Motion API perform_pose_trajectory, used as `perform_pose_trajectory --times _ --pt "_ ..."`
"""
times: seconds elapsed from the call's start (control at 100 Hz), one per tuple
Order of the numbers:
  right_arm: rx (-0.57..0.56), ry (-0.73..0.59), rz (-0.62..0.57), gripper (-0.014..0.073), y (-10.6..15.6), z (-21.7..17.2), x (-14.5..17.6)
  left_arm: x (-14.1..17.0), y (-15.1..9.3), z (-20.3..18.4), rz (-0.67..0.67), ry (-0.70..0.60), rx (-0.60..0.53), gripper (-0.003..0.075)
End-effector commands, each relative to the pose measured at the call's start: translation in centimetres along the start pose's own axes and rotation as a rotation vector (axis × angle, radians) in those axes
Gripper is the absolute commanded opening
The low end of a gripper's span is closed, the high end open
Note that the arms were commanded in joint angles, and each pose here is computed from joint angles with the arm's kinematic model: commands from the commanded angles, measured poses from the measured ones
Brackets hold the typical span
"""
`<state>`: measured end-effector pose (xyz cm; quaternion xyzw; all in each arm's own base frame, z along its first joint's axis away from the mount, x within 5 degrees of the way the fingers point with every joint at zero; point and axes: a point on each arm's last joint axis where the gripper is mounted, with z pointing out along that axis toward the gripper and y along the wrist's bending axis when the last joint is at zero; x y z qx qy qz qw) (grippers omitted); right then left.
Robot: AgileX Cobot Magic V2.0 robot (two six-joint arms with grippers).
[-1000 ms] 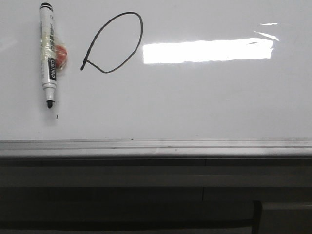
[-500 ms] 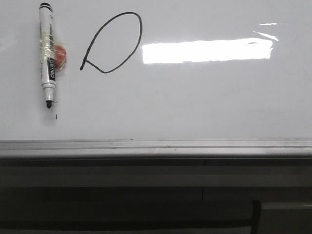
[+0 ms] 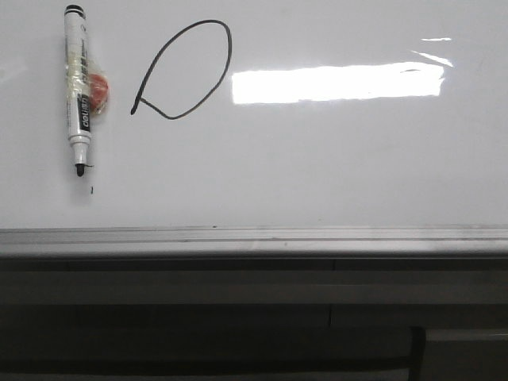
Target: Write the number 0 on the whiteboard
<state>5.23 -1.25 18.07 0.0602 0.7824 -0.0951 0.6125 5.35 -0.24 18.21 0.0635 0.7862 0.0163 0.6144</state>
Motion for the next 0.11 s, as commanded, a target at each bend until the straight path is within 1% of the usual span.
perform_pose_trajectory --times 0.0,0.1 --pt "0.008 -0.025 -0.017 -0.0057 -0.04 -0.01 0.15 0.52 -0.11 0.14 -0.005 -0.044 0.005 -0.002" --pt "0.008 -0.025 -0.017 -0.0058 -0.04 -0.01 0.15 0.52 -0.11 0.14 -0.005 -0.044 0.005 -0.002"
